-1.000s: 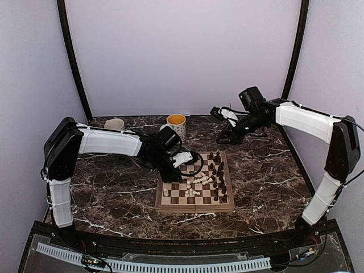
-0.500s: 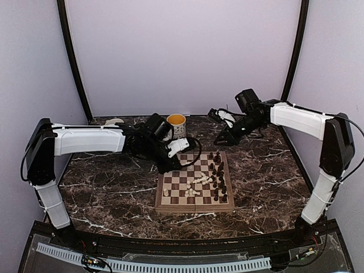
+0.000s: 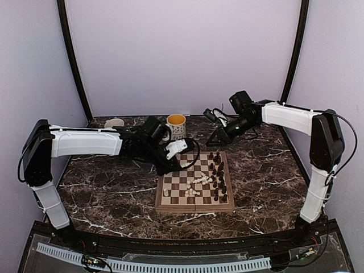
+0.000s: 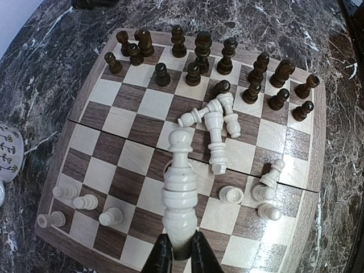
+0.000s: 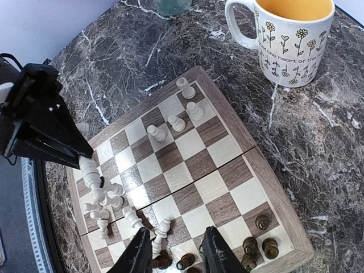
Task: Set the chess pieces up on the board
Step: Place the chess pile on the chessboard.
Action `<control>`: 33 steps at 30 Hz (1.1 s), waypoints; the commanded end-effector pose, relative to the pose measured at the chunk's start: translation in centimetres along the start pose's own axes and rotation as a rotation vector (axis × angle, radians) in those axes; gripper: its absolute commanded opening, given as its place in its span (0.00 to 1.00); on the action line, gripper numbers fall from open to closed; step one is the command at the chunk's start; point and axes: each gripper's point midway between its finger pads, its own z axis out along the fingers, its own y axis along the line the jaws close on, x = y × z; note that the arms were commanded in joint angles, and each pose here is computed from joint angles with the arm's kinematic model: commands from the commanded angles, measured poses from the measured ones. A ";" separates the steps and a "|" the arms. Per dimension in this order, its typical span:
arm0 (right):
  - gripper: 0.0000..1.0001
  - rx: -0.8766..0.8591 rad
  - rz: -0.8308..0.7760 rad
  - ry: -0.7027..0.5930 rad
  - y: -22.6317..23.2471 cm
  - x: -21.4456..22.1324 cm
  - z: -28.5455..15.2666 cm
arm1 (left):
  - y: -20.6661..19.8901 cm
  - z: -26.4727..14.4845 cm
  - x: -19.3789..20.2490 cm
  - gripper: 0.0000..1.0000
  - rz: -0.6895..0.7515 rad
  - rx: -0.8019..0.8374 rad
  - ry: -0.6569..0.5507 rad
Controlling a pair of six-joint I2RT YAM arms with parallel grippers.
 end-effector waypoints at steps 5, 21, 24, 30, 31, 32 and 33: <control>0.31 -0.026 -0.007 -0.006 0.6 -0.2 0.2 | -0.5 2.5 2.8 0.00 -0.069 0.080 0.060; 0.31 -0.013 -0.030 0.011 0.5 0.8 0.3 | 0.5 4.5 4.3 0.05 -0.156 0.144 0.076; 0.31 -0.013 -0.029 0.014 0.4 0.9 0.4 | 0.4 4.8 4.7 0.09 -0.164 0.151 0.090; 0.31 -0.014 -0.029 0.020 0.3 1.1 0.5 | 0.5 5.1 4.6 0.18 -0.172 0.153 0.089; 0.31 -0.015 -0.030 0.019 0.3 1.1 0.5 | 0.5 5.2 4.6 0.19 -0.174 0.154 0.088; 0.31 -0.014 -0.031 0.020 0.3 1.1 0.5 | 0.4 5.2 4.6 0.19 -0.175 0.157 0.088; 0.31 -0.014 -0.032 0.021 0.3 1.1 0.5 | 0.4 5.3 4.5 0.20 -0.176 0.163 0.088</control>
